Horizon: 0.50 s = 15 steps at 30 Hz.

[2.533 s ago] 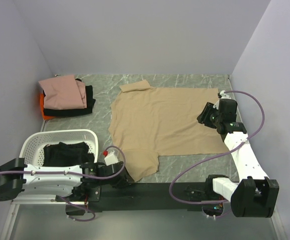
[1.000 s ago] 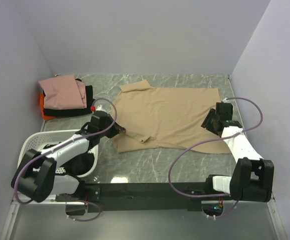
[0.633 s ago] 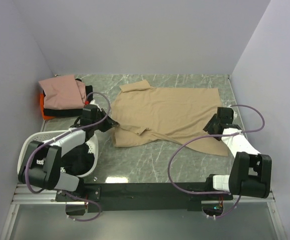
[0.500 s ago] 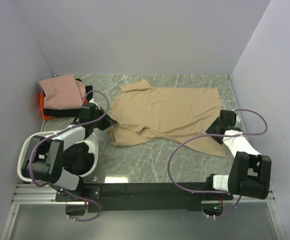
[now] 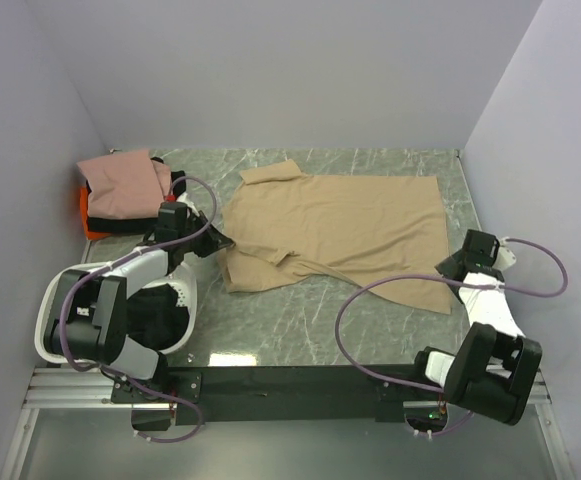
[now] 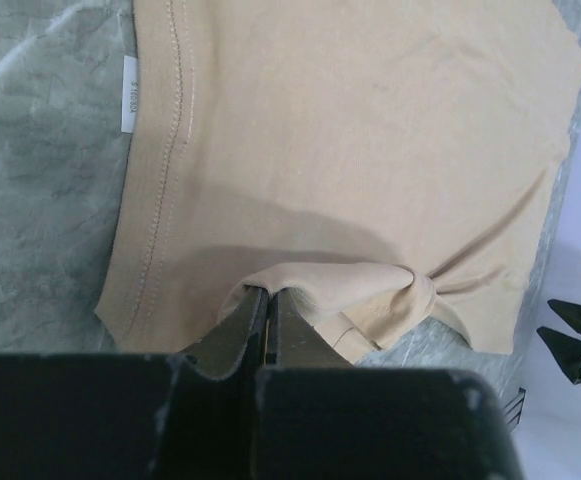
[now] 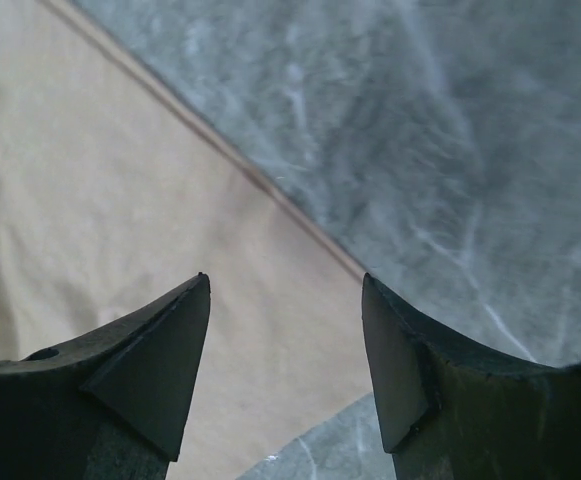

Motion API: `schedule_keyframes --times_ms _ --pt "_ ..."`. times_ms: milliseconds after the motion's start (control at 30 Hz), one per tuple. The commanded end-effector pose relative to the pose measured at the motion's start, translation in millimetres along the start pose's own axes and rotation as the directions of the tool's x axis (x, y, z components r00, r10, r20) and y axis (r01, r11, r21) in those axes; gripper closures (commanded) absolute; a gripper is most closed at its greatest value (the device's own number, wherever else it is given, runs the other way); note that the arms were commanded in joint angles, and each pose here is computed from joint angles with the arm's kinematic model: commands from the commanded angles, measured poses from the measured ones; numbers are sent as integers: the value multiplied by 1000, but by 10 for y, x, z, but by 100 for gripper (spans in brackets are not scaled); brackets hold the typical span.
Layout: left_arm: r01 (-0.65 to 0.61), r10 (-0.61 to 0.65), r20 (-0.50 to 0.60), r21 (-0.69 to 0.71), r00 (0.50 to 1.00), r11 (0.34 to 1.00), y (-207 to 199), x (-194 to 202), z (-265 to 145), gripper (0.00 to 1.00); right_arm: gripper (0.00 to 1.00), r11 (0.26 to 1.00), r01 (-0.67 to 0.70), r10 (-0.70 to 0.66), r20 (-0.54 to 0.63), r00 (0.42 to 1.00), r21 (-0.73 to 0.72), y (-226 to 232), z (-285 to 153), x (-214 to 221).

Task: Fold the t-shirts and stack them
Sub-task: Fold the tshirt

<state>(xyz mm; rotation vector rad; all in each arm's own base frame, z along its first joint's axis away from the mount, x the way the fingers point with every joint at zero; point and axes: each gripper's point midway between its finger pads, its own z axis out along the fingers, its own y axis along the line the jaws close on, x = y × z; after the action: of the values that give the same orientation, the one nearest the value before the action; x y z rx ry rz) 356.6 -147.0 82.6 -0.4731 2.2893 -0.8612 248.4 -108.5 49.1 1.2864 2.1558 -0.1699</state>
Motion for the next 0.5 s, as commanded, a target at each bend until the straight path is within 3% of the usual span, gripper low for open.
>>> schedule_keyframes --times_ms 0,300,467 --pt "-58 54 51 75 997 996 -251 -205 -97 99 31 996 -74 72 29 997 53 -235 -28 -48" --pt "-55 51 47 86 998 995 -291 -197 -142 99 32 990 -135 140 -151 979 49 -258 159 360" --pt "-55 51 51 86 997 995 -290 -191 -164 100 32 988 -146 152 -141 978 51 -276 140 368"
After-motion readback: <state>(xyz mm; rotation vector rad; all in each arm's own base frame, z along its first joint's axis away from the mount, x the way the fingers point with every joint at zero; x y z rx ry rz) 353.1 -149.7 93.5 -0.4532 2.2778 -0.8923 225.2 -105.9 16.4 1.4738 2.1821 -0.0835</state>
